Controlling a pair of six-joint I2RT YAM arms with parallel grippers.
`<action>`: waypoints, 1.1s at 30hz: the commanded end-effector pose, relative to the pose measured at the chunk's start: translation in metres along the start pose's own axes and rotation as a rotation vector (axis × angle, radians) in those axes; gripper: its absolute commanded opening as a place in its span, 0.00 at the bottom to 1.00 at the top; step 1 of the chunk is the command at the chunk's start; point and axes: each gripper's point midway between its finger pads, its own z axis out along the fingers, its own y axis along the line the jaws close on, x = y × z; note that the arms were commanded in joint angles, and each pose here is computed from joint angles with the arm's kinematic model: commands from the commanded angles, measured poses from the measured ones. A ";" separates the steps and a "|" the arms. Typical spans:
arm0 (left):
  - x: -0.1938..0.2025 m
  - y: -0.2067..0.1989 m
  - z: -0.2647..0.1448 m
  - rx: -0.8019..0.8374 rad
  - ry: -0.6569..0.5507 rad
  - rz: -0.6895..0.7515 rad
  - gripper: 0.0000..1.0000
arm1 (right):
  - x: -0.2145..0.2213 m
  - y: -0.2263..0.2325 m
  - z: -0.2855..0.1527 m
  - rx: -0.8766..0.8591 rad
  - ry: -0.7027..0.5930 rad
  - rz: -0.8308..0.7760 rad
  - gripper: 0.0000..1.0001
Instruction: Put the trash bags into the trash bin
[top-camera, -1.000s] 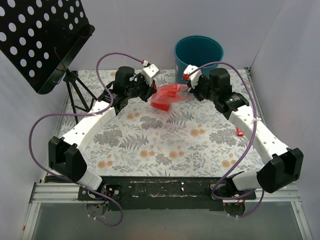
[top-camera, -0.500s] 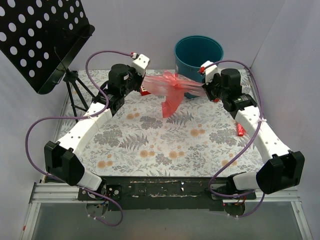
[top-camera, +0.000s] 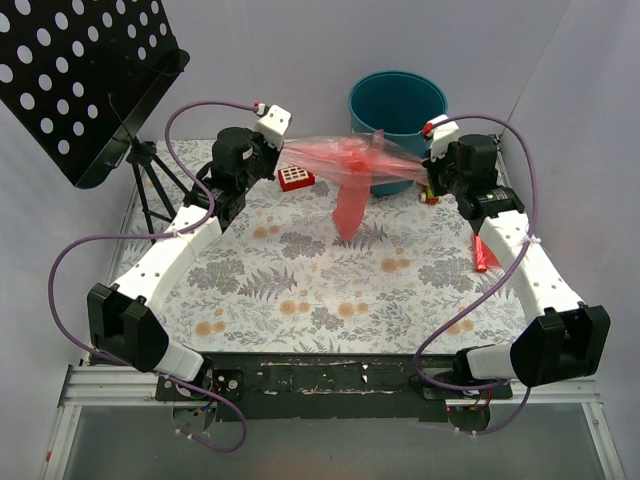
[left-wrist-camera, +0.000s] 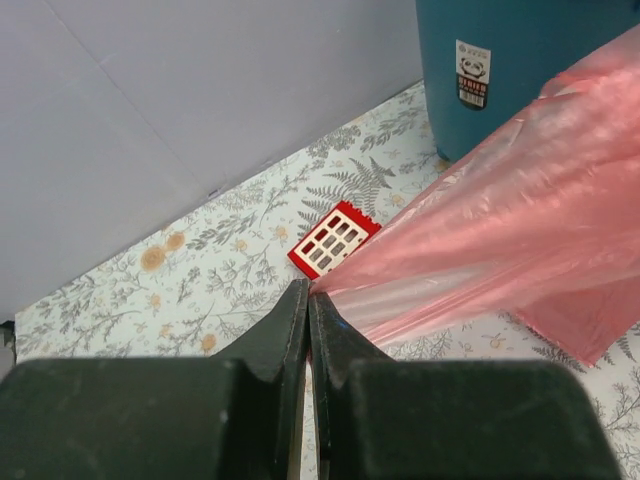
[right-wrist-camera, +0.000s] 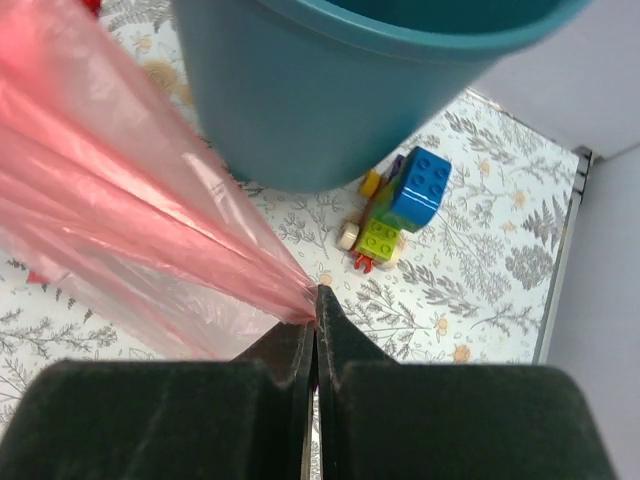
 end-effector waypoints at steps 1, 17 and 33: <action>-0.009 0.022 -0.023 -0.079 -0.028 0.009 0.00 | 0.000 -0.019 -0.011 0.038 -0.024 0.132 0.01; -0.043 -0.032 -0.051 0.231 -0.226 -0.051 0.00 | -0.065 0.093 -0.057 -0.651 -0.327 0.027 0.45; -0.064 -0.020 -0.074 0.185 -0.269 -0.049 0.00 | -0.073 0.182 -0.016 -0.841 -0.317 -0.009 0.50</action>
